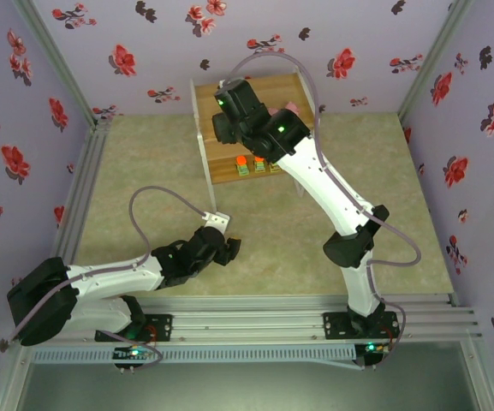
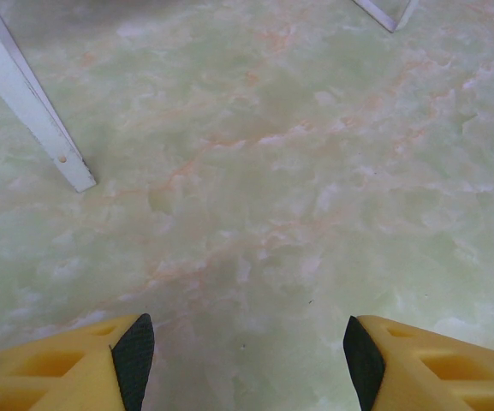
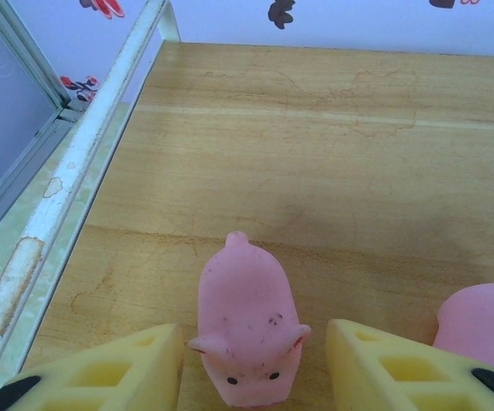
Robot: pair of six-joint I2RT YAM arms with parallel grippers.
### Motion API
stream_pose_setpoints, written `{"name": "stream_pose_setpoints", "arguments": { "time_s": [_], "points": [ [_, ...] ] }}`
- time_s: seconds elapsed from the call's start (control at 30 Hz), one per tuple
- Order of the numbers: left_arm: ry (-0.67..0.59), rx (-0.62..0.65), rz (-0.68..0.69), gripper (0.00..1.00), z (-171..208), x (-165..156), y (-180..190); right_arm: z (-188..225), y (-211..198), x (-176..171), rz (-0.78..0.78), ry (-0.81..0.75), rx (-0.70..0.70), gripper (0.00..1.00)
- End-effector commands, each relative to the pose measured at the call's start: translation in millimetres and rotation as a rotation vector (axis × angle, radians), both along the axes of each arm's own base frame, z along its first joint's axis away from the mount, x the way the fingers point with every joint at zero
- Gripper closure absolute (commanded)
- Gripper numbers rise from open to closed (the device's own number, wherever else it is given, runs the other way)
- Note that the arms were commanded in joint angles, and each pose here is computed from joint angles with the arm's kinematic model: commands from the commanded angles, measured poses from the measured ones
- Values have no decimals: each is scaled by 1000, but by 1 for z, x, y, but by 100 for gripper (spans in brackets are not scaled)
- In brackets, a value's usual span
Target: Place and organize the plastic toys onto the shelf
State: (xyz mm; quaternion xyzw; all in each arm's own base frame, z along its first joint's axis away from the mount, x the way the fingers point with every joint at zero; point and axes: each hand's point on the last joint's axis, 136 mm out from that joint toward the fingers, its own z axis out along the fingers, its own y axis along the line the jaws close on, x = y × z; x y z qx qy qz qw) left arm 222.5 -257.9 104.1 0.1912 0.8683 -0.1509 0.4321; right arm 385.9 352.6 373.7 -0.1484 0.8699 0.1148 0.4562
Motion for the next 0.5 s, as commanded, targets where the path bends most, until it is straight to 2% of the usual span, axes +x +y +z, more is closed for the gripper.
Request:
{"name": "stream_pose_setpoints", "arguments": {
  "time_s": [0.0,0.47],
  "points": [
    [-11,13,-13,35,-1,1,0,24,-12,-9,5,-40,8,52],
    [-29,-17,-15,35,14,4,-6,37,-25,-23,-1,-67,-2,44]
  ]
}}
